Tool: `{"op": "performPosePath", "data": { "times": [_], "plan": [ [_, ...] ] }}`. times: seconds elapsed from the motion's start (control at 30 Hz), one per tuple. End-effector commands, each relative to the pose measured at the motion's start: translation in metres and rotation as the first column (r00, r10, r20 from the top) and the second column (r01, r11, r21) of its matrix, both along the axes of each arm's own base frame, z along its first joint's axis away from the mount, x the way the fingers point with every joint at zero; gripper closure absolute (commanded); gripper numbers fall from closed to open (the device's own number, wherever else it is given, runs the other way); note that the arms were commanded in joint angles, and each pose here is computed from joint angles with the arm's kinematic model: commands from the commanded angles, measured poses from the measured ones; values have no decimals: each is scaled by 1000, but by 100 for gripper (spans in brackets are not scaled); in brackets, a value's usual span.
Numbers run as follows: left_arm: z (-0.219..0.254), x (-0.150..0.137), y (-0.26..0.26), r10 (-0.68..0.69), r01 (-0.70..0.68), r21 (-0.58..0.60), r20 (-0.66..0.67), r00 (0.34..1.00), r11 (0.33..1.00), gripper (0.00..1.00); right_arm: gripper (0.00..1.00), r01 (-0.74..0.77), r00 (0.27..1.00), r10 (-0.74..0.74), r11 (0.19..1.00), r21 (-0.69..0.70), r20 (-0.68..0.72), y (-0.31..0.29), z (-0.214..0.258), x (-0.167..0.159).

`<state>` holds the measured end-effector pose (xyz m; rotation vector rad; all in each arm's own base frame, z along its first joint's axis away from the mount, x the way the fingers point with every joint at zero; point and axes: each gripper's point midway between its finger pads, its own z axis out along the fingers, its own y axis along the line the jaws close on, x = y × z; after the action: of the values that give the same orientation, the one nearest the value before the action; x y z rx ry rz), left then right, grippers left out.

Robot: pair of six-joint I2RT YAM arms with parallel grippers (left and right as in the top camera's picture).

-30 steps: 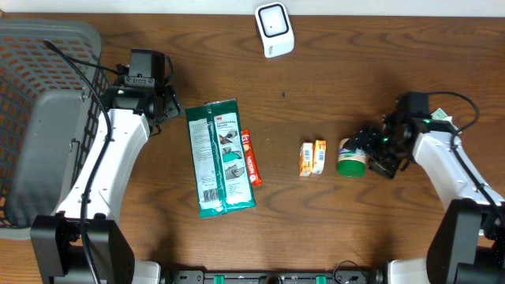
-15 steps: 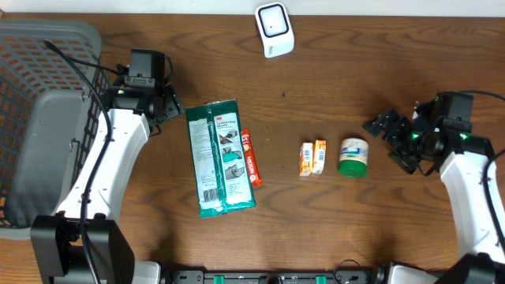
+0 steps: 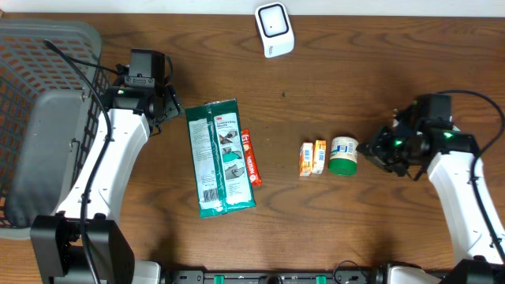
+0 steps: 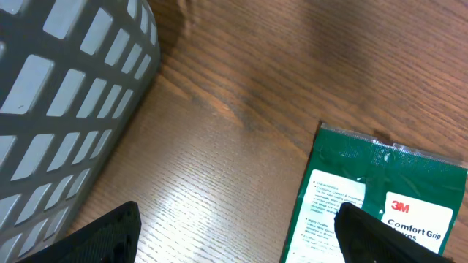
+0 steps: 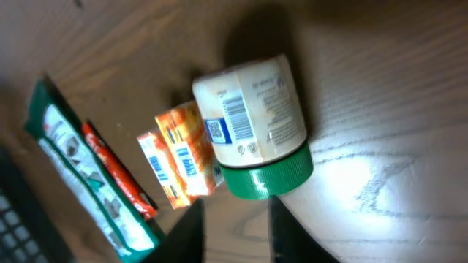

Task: Scan the item barcode

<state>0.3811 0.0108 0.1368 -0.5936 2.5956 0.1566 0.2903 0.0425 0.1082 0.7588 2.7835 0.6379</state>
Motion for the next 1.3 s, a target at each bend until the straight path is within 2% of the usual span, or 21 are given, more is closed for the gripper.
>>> {"op": "performPosePath", "data": {
  "times": [0.0,0.1,0.27,0.37,0.6,0.7,0.9,1.03,1.13,1.27],
  "plan": [
    [2,0,3,-1,1,23,2,1000,1000,15,83,-56,998,55,996,-71,-9,10,-1,-4],
    [2,0,3,-1,1,23,2,1000,1000,15,99,-69,996,65,995,-74,-56,25,-4,-15],
    [2,0,3,-1,1,23,2,1000,1000,15,99,-16,990,7,998,-67,-138,41,-14,-31],
    [2,0,3,-1,1,23,2,1000,1000,15,99,29,986,-54,987,-160,-155,33,-36,-38],
    [2,0,3,-1,1,23,2,1000,1000,15,99,-30,999,38,977,-213,34,40,-69,-16],
    [2,0,3,-1,1,23,2,1000,1000,15,99,-13,997,34,962,-274,74,34,-75,-12],
    [2,0,3,-1,1,23,2,1000,1000,15,99,-9,999,28,895,-445,36,2,-80,-23],
    [2,0,3,-1,1,23,2,1000,1000,15,99,-69,997,80,836,-545,-4,-15,-81,-31],
    [2,0,3,-1,1,23,2,1000,1000,15,99,-107,992,127,782,-615,-12,-26,-78,-29],
    [2,0,3,-1,1,23,2,1000,1000,15,99,-70,994,111,723,-688,16,-41,-71,-22]
  ]
}}
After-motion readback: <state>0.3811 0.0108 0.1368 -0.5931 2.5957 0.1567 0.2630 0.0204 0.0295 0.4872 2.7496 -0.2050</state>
